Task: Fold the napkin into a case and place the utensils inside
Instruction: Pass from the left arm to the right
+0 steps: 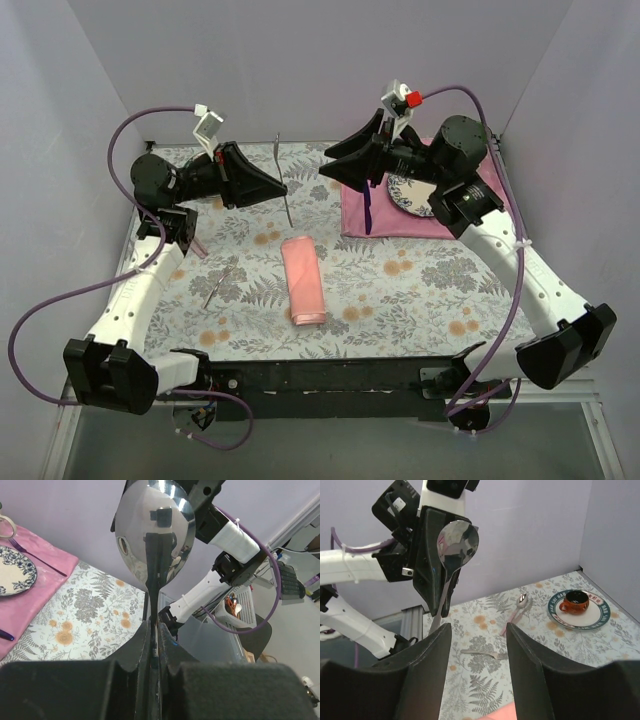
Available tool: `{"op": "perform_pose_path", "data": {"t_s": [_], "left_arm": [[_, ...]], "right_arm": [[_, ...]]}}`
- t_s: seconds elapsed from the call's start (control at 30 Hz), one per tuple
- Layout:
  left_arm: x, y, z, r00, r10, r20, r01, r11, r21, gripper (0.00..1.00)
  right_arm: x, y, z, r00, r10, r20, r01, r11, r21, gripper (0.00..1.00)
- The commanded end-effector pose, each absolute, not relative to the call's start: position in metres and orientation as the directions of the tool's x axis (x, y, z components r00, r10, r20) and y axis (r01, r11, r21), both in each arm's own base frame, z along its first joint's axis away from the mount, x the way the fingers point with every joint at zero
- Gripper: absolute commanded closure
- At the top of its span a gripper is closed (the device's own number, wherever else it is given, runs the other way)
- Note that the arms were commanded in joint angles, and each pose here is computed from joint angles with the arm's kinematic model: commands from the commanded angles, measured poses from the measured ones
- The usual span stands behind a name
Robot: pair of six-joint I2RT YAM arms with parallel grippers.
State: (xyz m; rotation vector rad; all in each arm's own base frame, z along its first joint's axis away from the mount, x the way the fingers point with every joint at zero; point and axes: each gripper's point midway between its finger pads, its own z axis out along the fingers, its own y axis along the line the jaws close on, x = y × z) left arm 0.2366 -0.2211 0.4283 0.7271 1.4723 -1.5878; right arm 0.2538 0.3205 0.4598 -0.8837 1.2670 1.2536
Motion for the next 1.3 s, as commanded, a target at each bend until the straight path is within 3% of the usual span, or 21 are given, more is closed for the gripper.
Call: {"op": "perform_pose_path", "data": {"t_s": [0.0,0.4,0.63,0.93,1.27], "left_arm": [[0.219,-0.220,0.441,-0.446,-0.174,-0.878,0.894,-0.035,-0.447,1.00],[0.216,-0.233,0.410,-0.560,-0.127,-0.819,0.828,-0.074,-0.555,1.00],[0.218,-0.235,0.405,-0.572,-0.132,-0.810,0.820,-0.071,-0.568,1.00],[0.219,-0.236,0.401,-0.583,-0.135,-0.802,0.812,-0.065,-0.580,1.00],[0.217,-0.238,0.399,-0.585,-0.133,-0.800,0.811,-0.070,-0.581,1.00]], "right_arm": [[0.243,0.329,0.484,-0.175,0.223,-0.959,-0.977,0.084,0.198,0.45],[0.230,0.348,0.473,-0.263,0.113,-0.958,-0.965,-0.027,0.262,0.46],[0.226,0.361,0.450,-0.365,0.032,-0.930,-0.931,-0.029,0.364,0.46],[0.220,0.374,0.449,-0.372,0.024,-0.928,-0.928,-0.049,0.371,0.46],[0.219,0.382,0.444,-0.401,0.010,-0.916,-0.914,-0.065,0.400,0.60]]}}
